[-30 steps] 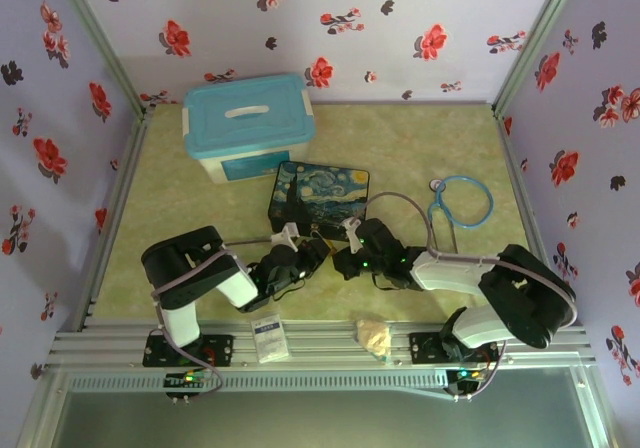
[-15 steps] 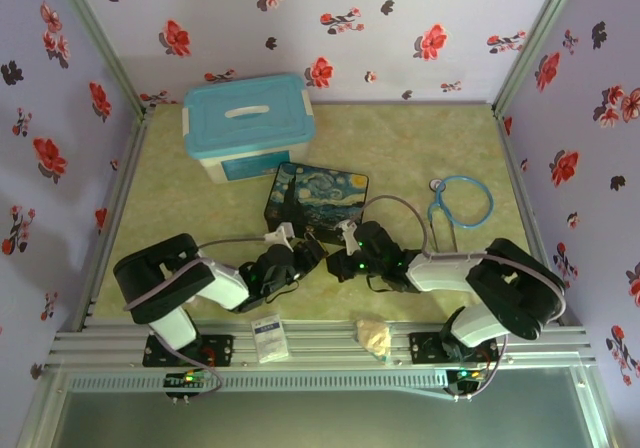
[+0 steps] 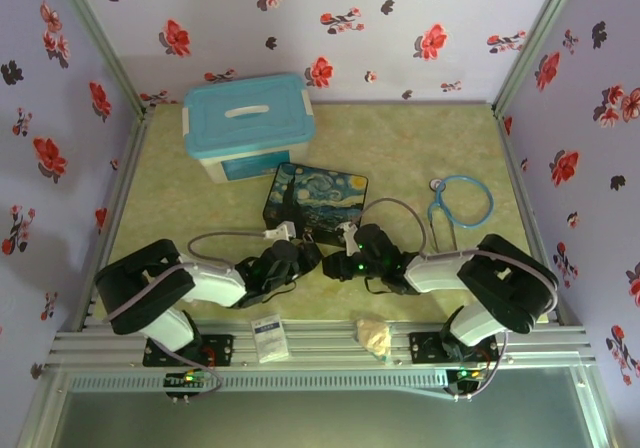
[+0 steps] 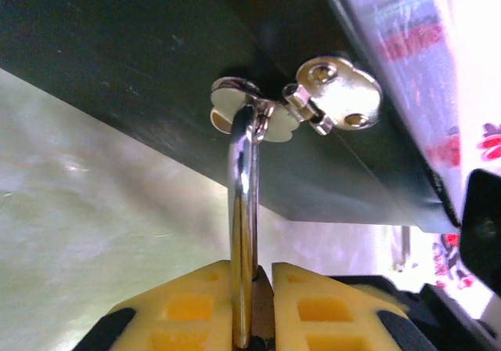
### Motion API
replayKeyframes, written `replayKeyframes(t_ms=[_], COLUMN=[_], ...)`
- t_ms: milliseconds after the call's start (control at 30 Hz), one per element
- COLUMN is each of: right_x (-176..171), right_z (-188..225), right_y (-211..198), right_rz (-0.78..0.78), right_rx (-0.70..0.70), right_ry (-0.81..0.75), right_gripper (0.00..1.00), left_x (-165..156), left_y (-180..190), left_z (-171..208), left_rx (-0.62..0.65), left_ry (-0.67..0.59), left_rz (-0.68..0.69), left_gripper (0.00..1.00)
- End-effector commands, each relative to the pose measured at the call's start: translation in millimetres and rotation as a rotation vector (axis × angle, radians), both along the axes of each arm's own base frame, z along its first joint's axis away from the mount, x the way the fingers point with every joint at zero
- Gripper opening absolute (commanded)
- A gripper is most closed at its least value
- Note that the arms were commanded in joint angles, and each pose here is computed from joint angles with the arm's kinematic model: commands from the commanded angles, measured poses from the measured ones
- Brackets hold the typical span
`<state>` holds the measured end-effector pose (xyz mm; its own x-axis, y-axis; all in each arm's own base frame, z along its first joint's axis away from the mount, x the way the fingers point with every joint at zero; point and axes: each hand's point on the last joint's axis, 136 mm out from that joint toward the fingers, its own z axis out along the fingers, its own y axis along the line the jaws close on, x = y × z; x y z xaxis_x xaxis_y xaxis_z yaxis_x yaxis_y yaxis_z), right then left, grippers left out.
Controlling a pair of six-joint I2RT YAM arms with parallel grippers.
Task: Unlock a padlock with a key
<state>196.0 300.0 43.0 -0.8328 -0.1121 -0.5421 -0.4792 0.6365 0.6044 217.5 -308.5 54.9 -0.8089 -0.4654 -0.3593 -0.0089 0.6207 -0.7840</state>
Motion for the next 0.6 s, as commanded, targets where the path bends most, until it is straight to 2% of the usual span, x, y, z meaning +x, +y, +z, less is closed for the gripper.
replayKeyframes(t_ms=[0, 233, 567], right_x=[19, 36, 42], right_z=[14, 12, 3], right_y=[-13, -40, -43], right_rz=[-0.131, -0.289, -0.345], right_rx=[0.005, -0.072, -0.097], right_ry=[-0.056, -0.095, -0.066], right_gripper=[0.32, 0.35, 0.34], left_x=[-2, -1, 5], left_y=[17, 32, 45], left_z=[-9, -12, -17], left_rx=[0.145, 0.269, 0.531], left_ry=[-0.011, -0.006, -0.004], left_rz=[-0.025, -0.06, -0.13], left_gripper=[0.03, 0.03, 0.08])
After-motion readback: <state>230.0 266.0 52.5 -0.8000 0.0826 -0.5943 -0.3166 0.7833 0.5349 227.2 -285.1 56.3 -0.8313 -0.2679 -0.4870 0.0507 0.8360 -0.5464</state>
